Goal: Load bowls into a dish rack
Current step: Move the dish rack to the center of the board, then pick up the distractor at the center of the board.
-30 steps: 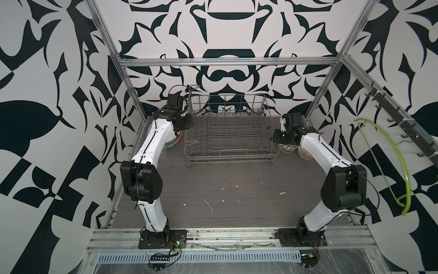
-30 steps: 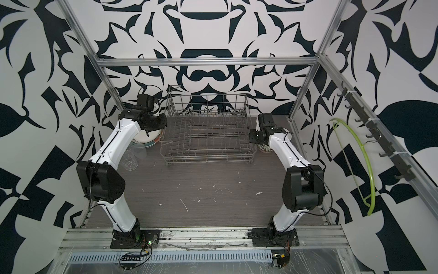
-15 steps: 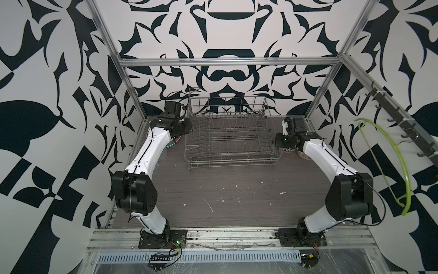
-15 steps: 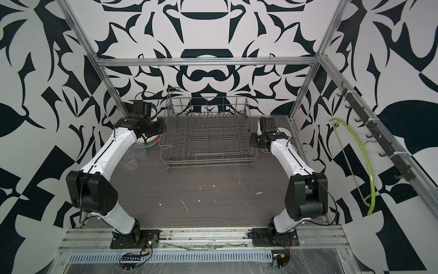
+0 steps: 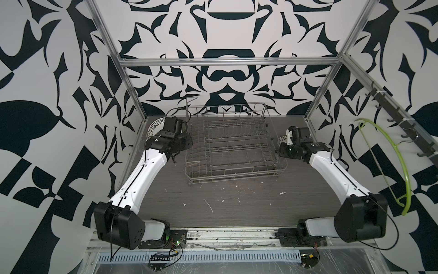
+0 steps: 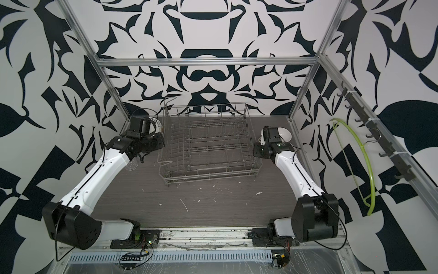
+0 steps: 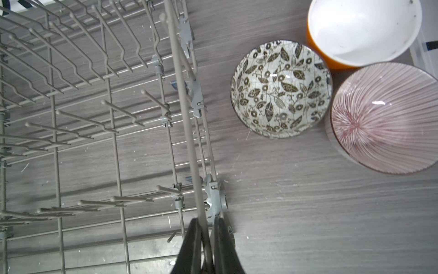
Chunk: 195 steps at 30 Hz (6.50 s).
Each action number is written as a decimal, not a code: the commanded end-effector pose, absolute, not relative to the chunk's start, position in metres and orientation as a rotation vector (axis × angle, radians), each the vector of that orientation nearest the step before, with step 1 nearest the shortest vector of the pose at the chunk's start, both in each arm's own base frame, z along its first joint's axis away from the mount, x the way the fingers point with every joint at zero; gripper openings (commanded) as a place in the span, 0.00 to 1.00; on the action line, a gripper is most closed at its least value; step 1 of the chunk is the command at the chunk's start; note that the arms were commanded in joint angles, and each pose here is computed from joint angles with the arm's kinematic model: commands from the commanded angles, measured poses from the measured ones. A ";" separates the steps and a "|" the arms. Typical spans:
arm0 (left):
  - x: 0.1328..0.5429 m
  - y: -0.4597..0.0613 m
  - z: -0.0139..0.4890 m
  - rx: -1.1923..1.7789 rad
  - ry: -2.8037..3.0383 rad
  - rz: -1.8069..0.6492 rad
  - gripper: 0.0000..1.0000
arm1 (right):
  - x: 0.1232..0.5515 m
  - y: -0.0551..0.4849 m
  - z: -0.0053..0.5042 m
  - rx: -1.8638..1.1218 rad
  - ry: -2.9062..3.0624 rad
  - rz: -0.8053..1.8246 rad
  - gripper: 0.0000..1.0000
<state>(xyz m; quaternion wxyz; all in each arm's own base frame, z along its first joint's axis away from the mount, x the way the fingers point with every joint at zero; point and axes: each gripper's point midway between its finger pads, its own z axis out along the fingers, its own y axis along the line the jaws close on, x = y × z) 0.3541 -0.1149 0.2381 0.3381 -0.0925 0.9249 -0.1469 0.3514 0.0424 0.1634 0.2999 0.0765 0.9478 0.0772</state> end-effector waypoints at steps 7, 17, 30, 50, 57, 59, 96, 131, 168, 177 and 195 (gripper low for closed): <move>0.320 -0.121 0.240 -0.294 2.396 -0.334 0.10 | 0.297 0.044 0.177 0.323 2.450 0.309 0.00; 0.292 -0.135 0.228 -0.281 2.407 -0.301 0.10 | 0.263 0.043 0.182 0.299 2.430 0.321 0.00; 0.280 -0.123 0.221 -0.312 2.416 -0.209 0.13 | 0.269 0.055 0.174 0.247 2.457 0.387 0.00; 0.270 -0.108 0.231 -0.319 2.376 -0.170 0.56 | 0.264 0.047 0.188 0.270 2.415 0.335 0.25; 0.267 -0.100 0.261 -0.302 2.272 -0.205 0.71 | 0.261 0.038 0.207 0.287 2.349 0.288 0.31; 0.267 -0.099 0.268 -0.287 2.256 -0.201 0.72 | 0.262 0.034 0.217 0.297 2.316 0.269 0.33; 0.364 0.078 0.223 -0.929 2.232 -0.183 0.74 | 0.300 0.064 0.252 0.222 2.132 0.478 0.56; 0.426 0.176 0.113 -1.201 2.464 -0.219 0.50 | 0.311 0.082 0.231 0.120 2.158 0.511 0.51; 0.426 0.184 0.104 -1.207 2.510 -0.156 0.00 | 0.308 0.080 0.230 0.118 2.163 0.497 0.50; 0.421 0.193 0.135 -1.197 2.483 -0.072 0.00 | 0.308 0.081 0.232 0.115 2.157 0.503 0.51; 0.415 0.136 0.272 -0.985 2.275 -0.268 0.00 | 0.310 0.086 0.232 0.111 2.156 0.538 0.57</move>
